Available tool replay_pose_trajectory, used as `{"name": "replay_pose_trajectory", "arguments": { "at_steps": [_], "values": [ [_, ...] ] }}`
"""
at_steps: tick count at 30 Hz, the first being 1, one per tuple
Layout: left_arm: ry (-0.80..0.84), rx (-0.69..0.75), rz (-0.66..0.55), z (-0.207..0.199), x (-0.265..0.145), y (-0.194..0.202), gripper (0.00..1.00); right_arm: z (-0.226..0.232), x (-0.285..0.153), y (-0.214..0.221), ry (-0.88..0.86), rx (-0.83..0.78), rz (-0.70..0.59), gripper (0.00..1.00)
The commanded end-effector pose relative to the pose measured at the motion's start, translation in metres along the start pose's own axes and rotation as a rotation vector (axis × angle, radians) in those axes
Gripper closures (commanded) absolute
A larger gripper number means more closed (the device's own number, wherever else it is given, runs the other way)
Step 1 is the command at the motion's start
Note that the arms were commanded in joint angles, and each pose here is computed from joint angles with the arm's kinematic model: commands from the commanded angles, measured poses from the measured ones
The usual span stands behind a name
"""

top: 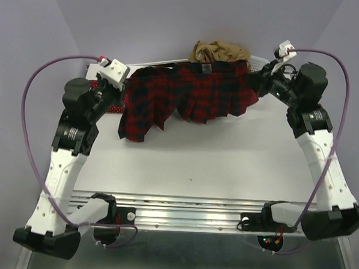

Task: Fold and stack the skirts

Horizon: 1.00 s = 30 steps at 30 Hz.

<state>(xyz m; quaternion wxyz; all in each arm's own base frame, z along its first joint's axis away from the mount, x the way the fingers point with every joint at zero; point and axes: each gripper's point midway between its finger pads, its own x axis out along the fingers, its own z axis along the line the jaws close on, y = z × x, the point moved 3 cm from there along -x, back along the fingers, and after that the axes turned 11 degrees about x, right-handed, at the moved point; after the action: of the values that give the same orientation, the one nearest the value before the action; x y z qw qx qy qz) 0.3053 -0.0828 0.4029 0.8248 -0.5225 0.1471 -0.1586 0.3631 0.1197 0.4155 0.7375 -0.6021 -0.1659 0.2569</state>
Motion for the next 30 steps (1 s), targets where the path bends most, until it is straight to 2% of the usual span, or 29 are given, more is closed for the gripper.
{"name": "replay_pose_trajectory", "arguments": {
  "at_steps": [1,4,7,10,14,17,18,19,21,22,24,25,28,30],
  "values": [
    [-0.158,0.127,-0.105,0.026,-0.056,-0.033,1.00,0.000,-0.064,-0.056,0.117,-0.171,-0.215,0.99],
    [-0.121,0.126,-0.145,0.015,-0.078,-0.044,1.00,0.014,-0.081,-0.066,0.103,-0.195,-0.225,0.99],
    [-0.075,0.114,-0.114,0.008,-0.081,-0.041,1.00,0.012,-0.079,-0.065,0.107,-0.191,-0.206,0.99],
    [-0.036,0.091,-0.054,0.005,-0.066,-0.026,1.00,-0.008,-0.058,-0.053,0.144,-0.154,-0.158,0.99],
    [0.002,-0.007,0.025,0.006,-0.022,-0.004,1.00,-0.041,-0.021,-0.034,0.196,-0.101,-0.096,0.99],
    [0.040,-0.056,0.019,0.006,0.009,0.000,1.00,-0.056,0.007,-0.032,0.179,-0.081,-0.107,0.99],
    [0.031,-0.055,-0.015,0.012,0.017,-0.009,1.00,-0.058,0.015,-0.040,0.166,-0.086,-0.134,0.99],
    [0.040,-0.065,0.006,0.011,0.025,-0.002,1.00,-0.062,0.022,-0.043,0.165,-0.088,-0.140,0.99],
    [0.009,-0.054,-0.020,0.026,0.046,-0.012,1.00,-0.075,0.045,-0.041,0.163,-0.078,-0.126,0.99],
    [-0.040,-0.033,-0.059,0.041,0.047,-0.033,1.00,-0.072,0.046,-0.068,0.158,-0.112,-0.181,0.99],
    [-0.071,-0.006,-0.073,0.056,0.061,-0.045,1.00,-0.078,0.058,-0.082,0.158,-0.135,-0.207,0.99],
    [-0.101,0.038,-0.121,0.069,0.057,-0.068,1.00,-0.070,0.054,-0.109,0.143,-0.168,-0.264,0.99],
    [-0.136,0.131,-0.197,0.081,0.045,-0.098,1.00,-0.051,0.045,-0.138,0.081,-0.243,-0.330,0.99],
    [-0.137,0.188,-0.224,0.080,0.035,-0.105,1.00,-0.042,0.036,-0.141,0.054,-0.303,-0.348,0.99]
  ]
}}
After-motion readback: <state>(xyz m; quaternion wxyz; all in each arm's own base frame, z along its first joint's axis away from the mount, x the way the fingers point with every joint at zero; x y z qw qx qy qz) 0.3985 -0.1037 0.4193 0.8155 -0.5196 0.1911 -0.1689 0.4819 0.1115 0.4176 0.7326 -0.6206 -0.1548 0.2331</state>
